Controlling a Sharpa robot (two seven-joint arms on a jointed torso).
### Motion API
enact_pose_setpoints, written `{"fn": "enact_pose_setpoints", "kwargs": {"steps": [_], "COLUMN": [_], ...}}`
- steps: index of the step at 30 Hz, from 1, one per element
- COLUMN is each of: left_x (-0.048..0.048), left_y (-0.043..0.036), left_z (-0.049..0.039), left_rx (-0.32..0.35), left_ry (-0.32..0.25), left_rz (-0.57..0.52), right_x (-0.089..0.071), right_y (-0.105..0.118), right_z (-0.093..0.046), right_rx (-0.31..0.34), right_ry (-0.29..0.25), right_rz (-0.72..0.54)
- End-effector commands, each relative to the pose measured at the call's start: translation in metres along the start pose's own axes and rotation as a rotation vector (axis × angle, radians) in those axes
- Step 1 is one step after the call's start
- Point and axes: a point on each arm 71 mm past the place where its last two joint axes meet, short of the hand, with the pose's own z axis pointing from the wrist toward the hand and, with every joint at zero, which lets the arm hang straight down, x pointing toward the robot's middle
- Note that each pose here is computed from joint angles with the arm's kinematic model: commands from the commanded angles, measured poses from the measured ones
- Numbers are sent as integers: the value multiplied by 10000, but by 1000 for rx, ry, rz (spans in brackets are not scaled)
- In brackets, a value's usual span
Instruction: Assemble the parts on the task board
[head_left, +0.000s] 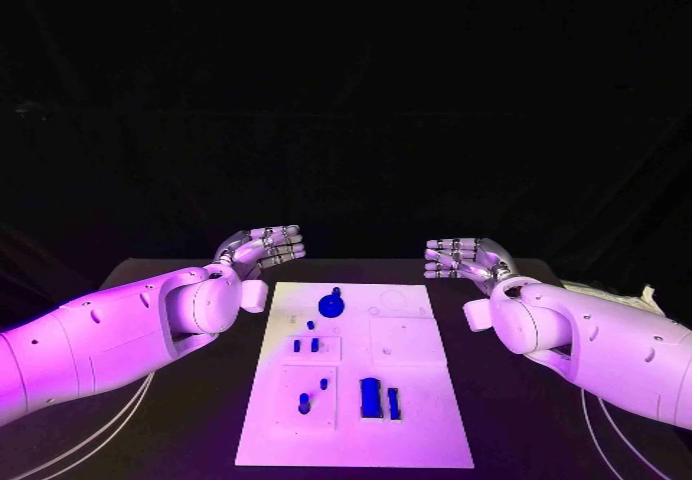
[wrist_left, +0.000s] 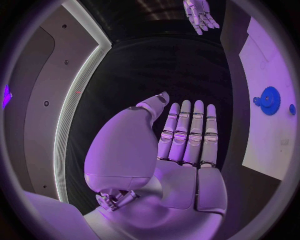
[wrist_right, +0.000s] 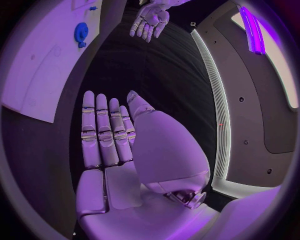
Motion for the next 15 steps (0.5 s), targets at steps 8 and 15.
{"fn": "enact_pose_setpoints", "kwargs": {"steps": [8,15], "left_x": [-15,47], "left_y": [10,66], "left_z": [36,-1], "left_rx": [62,31], "left_ry": [-64,-55], "left_rz": [-20,14], "right_x": [36,61], "right_y": [31,15], "right_z": [120,61], "right_rx": [-88,-52], "right_ry": [47,-11], "right_rz": [62,48]}}
